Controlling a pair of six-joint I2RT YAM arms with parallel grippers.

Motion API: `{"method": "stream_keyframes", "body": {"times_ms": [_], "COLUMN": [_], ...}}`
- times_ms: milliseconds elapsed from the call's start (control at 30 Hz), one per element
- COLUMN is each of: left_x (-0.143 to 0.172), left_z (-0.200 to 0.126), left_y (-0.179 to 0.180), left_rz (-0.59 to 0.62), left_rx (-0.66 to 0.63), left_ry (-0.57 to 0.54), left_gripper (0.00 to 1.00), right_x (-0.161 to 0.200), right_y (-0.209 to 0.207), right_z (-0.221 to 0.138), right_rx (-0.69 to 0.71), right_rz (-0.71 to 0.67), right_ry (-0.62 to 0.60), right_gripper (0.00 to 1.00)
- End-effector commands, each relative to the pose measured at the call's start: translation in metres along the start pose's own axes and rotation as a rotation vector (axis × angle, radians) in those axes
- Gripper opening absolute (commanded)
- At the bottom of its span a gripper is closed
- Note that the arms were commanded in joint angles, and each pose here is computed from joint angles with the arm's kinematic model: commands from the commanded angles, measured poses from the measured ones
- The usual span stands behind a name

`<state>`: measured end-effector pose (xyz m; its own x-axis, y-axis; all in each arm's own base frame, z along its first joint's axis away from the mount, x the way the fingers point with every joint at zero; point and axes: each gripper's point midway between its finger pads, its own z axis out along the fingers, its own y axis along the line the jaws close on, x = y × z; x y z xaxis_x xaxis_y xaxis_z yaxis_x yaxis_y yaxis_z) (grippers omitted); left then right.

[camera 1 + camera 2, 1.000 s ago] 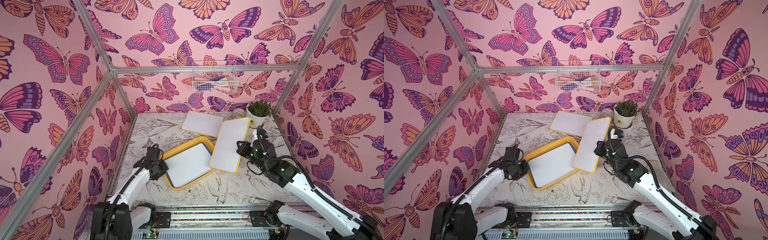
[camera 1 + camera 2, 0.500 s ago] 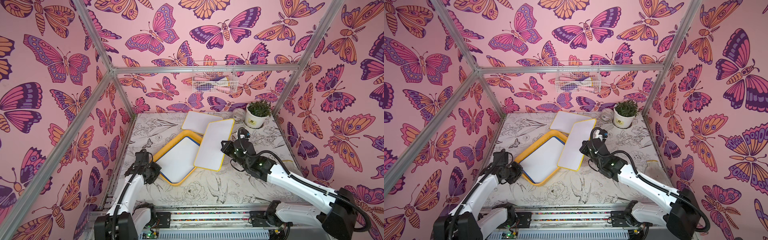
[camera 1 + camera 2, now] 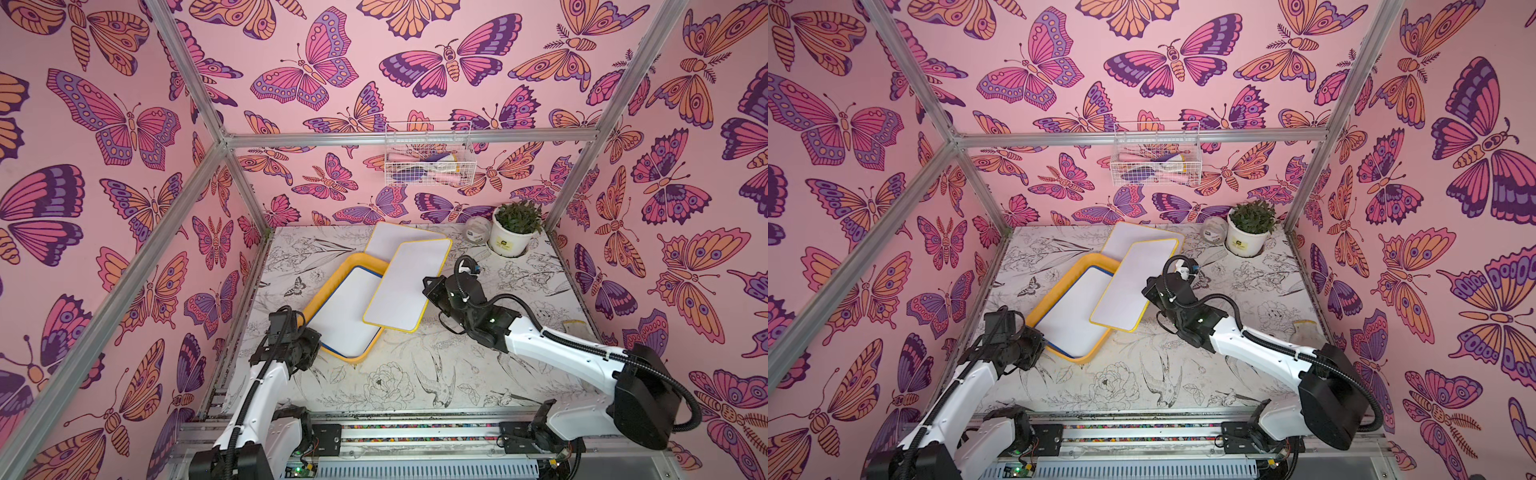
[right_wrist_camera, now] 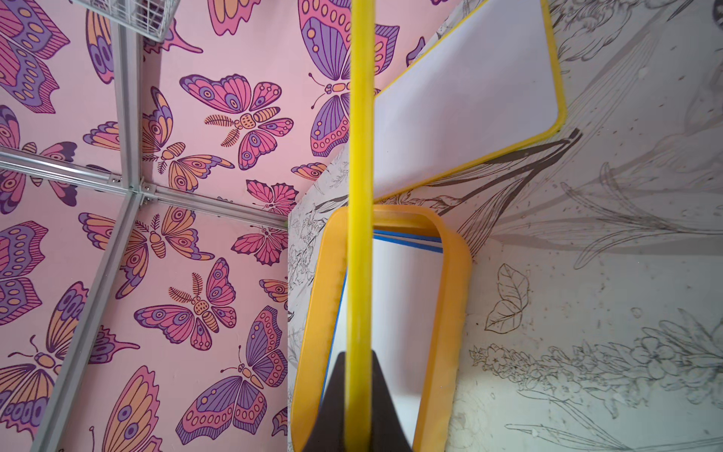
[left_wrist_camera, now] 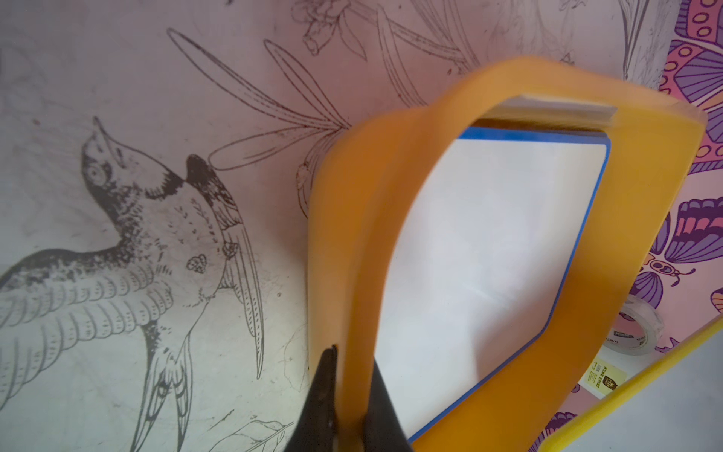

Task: Put the whiteboard into the storage box
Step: Move the storage box to the center of the board, then place the whiteboard in the storage box.

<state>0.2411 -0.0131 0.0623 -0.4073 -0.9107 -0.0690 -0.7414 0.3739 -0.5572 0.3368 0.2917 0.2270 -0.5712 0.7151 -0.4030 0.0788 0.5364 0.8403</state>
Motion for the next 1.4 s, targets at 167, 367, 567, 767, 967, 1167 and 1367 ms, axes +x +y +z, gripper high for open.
{"method": "stream_keyframes", "body": {"times_ms": [167,367,567,767,967,1167,1367], "left_x": [0.008,0.008,-0.005,-0.025,-0.035,-0.038,-0.036], "left_z": [0.003,0.001,-0.023,-0.049,-0.066,-0.077,-0.065], "left_y": [0.008,0.003,-0.020,-0.050,-0.093,-0.138,-0.162], "left_rz": [-0.064,0.042,0.178,0.327,0.508,0.683,0.800], "left_rx": [-0.036,-0.059,-0.063,-0.061,-0.075,-0.077,-0.096], "left_ry": [0.061,0.092,0.057,-0.042,-0.104,-0.177,-0.173], "left_gripper": [0.32,0.71,0.88,0.92,0.94,0.94,0.95], "right_x": [0.003,0.017,0.027,0.043,0.061,0.077,0.090], "right_y": [0.066,0.067,0.071,0.064,0.060,0.051,0.045], "right_z": [0.004,0.016,0.023,0.036,0.043,0.051,0.060], "right_rx": [-0.186,-0.181,-0.184,-0.162,-0.146,-0.119,-0.102], "right_rz": [0.109,0.110,0.110,0.118,0.150,0.215,0.246], "right_ry": [-0.018,0.001,0.012,0.031,0.033,0.023,-0.009], "right_gripper": [0.00,0.00,0.00,0.00,0.00,0.00,0.00]}}
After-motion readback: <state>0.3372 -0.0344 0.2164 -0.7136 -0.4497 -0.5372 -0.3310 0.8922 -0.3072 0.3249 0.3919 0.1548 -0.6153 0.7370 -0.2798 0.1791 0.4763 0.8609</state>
